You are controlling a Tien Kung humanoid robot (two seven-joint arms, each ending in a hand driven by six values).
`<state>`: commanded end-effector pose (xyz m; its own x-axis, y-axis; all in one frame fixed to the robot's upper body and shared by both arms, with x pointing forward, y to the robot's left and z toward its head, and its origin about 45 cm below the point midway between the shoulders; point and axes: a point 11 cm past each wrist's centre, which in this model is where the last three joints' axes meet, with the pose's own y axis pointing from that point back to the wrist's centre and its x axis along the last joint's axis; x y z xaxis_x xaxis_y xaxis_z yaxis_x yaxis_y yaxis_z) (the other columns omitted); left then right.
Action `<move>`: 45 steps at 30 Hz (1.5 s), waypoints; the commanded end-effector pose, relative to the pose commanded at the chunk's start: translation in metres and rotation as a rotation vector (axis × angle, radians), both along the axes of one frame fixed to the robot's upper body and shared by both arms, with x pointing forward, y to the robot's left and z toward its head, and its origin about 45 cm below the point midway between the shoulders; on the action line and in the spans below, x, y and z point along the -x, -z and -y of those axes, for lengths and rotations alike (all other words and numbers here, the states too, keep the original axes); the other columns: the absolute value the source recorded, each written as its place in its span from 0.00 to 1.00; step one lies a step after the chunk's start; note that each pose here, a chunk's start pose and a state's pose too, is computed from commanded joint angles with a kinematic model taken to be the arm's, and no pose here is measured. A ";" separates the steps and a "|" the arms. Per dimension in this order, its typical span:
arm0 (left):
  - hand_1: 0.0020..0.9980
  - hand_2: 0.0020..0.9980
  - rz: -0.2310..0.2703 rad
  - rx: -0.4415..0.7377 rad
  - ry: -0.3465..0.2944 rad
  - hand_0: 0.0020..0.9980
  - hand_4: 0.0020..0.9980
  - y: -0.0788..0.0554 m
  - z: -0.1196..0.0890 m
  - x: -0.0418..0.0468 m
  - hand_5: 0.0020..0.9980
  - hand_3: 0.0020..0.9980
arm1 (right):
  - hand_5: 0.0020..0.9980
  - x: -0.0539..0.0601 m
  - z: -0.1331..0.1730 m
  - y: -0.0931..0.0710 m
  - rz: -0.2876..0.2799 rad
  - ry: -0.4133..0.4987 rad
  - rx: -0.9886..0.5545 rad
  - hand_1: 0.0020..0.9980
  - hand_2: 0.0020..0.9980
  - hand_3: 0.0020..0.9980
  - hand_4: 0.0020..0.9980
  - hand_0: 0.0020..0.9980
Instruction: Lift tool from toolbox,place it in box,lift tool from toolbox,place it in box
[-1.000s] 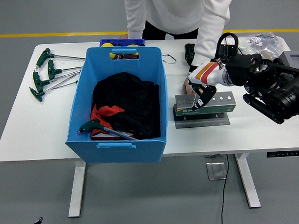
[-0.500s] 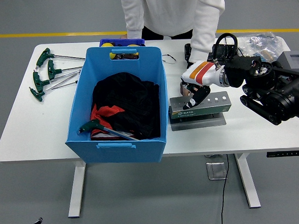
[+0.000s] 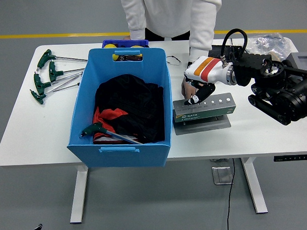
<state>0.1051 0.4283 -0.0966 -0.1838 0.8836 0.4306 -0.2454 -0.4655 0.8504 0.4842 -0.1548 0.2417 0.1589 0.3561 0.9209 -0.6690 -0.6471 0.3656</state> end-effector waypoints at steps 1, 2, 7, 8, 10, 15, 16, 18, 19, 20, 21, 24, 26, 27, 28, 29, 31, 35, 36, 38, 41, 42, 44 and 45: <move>0.84 0.80 -0.001 0.000 0.000 0.81 0.74 0.000 0.000 0.0003 0.67 0.72 | 0.71 0.000 0.000 -0.002 0.002 0.001 -0.003 0.00 0.00 0.01 0.85 0.00; 0.84 0.80 -0.001 -0.001 0.000 0.81 0.74 0.000 -0.001 0.0005 0.67 0.72 | 0.71 -0.001 0.000 -0.005 0.004 0.002 -0.007 0.00 0.00 0.01 0.85 0.00; 0.84 0.80 -0.004 -0.005 -0.001 0.81 0.74 -0.001 -0.003 0.0010 0.67 0.72 | 0.71 -0.003 -0.003 -0.031 0.024 0.015 -0.035 0.00 0.00 0.01 0.82 0.00; 0.84 0.80 -0.005 -0.006 -0.001 0.81 0.74 -0.001 -0.003 0.0010 0.67 0.72 | 0.71 -0.003 -0.004 -0.034 0.027 0.013 -0.038 0.00 0.00 0.01 0.82 0.00; 0.84 0.80 -0.005 -0.007 -0.002 0.81 0.74 -0.001 -0.003 0.0013 0.67 0.72 | 0.71 -0.003 -0.005 -0.045 0.035 0.016 -0.036 0.00 0.00 0.01 0.82 0.00; 0.84 0.80 -0.007 -0.009 -0.005 0.81 0.74 -0.001 -0.005 0.0024 0.67 0.72 | 0.71 0.003 -0.014 -0.072 0.063 0.004 -0.036 0.00 0.00 0.01 0.81 0.00; 0.84 0.80 -0.009 -0.010 -0.005 0.81 0.74 -0.001 -0.005 0.0026 0.67 0.72 | 0.71 0.005 -0.018 -0.078 0.071 -0.005 -0.042 0.00 0.00 0.01 0.81 0.00; 0.84 0.80 -0.012 -0.011 -0.002 0.81 0.74 -0.001 -0.006 0.0030 0.67 0.72 | 0.71 0.008 -0.025 -0.089 0.084 -0.013 -0.056 0.00 0.00 0.01 0.81 0.00; 0.84 0.80 -0.014 -0.010 0.000 0.81 0.74 -0.001 -0.006 0.0034 0.67 0.72 | 0.72 0.009 -0.029 -0.096 0.093 -0.014 -0.074 0.00 0.00 0.01 0.81 0.00; 0.84 0.80 -0.015 -0.010 0.001 0.81 0.74 -0.001 -0.006 0.0036 0.67 0.72 | 0.72 0.009 -0.033 -0.102 0.101 -0.014 -0.094 0.00 0.00 0.01 0.81 0.00; 0.84 0.80 -0.016 -0.009 0.002 0.81 0.74 -0.001 -0.006 0.0037 0.67 0.72 | 0.72 0.010 -0.037 -0.107 0.108 -0.014 -0.118 0.00 0.00 0.01 0.81 0.00; 0.84 0.80 -0.018 -0.009 0.004 0.81 0.74 -0.001 -0.005 0.0034 0.67 0.72 | 0.72 0.011 -0.047 -0.126 0.137 -0.015 -0.205 0.00 0.00 0.01 0.81 0.00; 0.84 0.80 -0.019 -0.009 0.006 0.81 0.74 -0.001 -0.005 0.0029 0.67 0.72 | 0.71 0.013 -0.054 -0.133 0.148 -0.020 -0.263 0.00 0.00 0.01 0.81 0.00; 0.84 0.80 -0.019 -0.009 0.007 0.81 0.74 -0.001 -0.005 0.0027 0.67 0.72 | 0.71 0.013 -0.057 -0.135 0.152 -0.022 -0.280 0.00 0.00 0.01 0.81 0.00; 0.84 0.80 -0.020 -0.010 0.008 0.81 0.74 -0.001 -0.005 0.0024 0.67 0.72 | 0.71 0.014 -0.059 -0.136 0.157 -0.023 -0.292 0.00 0.00 0.01 0.81 0.00; 0.84 0.80 -0.020 -0.010 0.010 0.81 0.74 -0.001 -0.005 0.0016 0.67 0.72 | 0.71 0.014 -0.062 -0.138 0.161 -0.020 -0.314 0.00 0.00 0.01 0.81 0.00; 0.84 0.80 -0.021 -0.010 0.013 0.81 0.74 -0.001 -0.005 0.0005 0.67 0.72 | 0.69 0.014 -0.067 -0.139 0.171 -0.013 -0.340 0.00 0.00 0.01 0.77 0.00; 0.84 0.80 -0.023 -0.011 0.017 0.81 0.74 -0.002 -0.005 -0.0004 0.67 0.72 | 0.69 0.018 -0.078 -0.135 0.173 -0.015 -0.395 0.00 0.00 0.01 0.77 0.00; 0.84 0.80 -0.024 -0.012 0.019 0.81 0.74 -0.002 -0.005 -0.0006 0.67 0.72 | 0.68 0.021 -0.083 -0.131 0.168 -0.021 -0.402 0.00 0.00 0.02 0.77 0.00; 0.84 0.80 -0.024 -0.012 0.020 0.81 0.74 -0.002 -0.005 -0.0011 0.67 0.72 | 0.68 0.024 -0.088 -0.127 0.164 -0.028 -0.402 0.00 0.00 0.02 0.77 0.00; 0.84 0.80 -0.024 -0.013 0.023 0.81 0.74 -0.002 -0.005 -0.0024 0.67 0.72 | 0.68 0.030 -0.103 -0.112 0.144 -0.052 -0.367 0.00 0.00 0.02 0.77 0.00; 0.84 0.80 -0.024 -0.014 0.024 0.81 0.74 -0.002 -0.005 -0.0029 0.67 0.72 | 0.68 0.032 -0.108 -0.106 0.137 -0.063 -0.348 0.00 0.03 0.04 0.77 0.00; 0.84 0.80 -0.023 -0.014 0.023 0.81 0.74 -0.002 -0.005 -0.0033 0.67 0.72 | 0.68 0.034 -0.116 -0.096 0.124 -0.076 -0.321 0.00 0.03 0.04 0.77 0.00; 0.84 0.80 -0.023 -0.014 0.022 0.81 0.74 -0.002 -0.005 -0.0034 0.67 0.72 | 0.68 0.035 -0.119 -0.093 0.119 -0.082 -0.313 0.00 0.03 0.04 0.77 0.00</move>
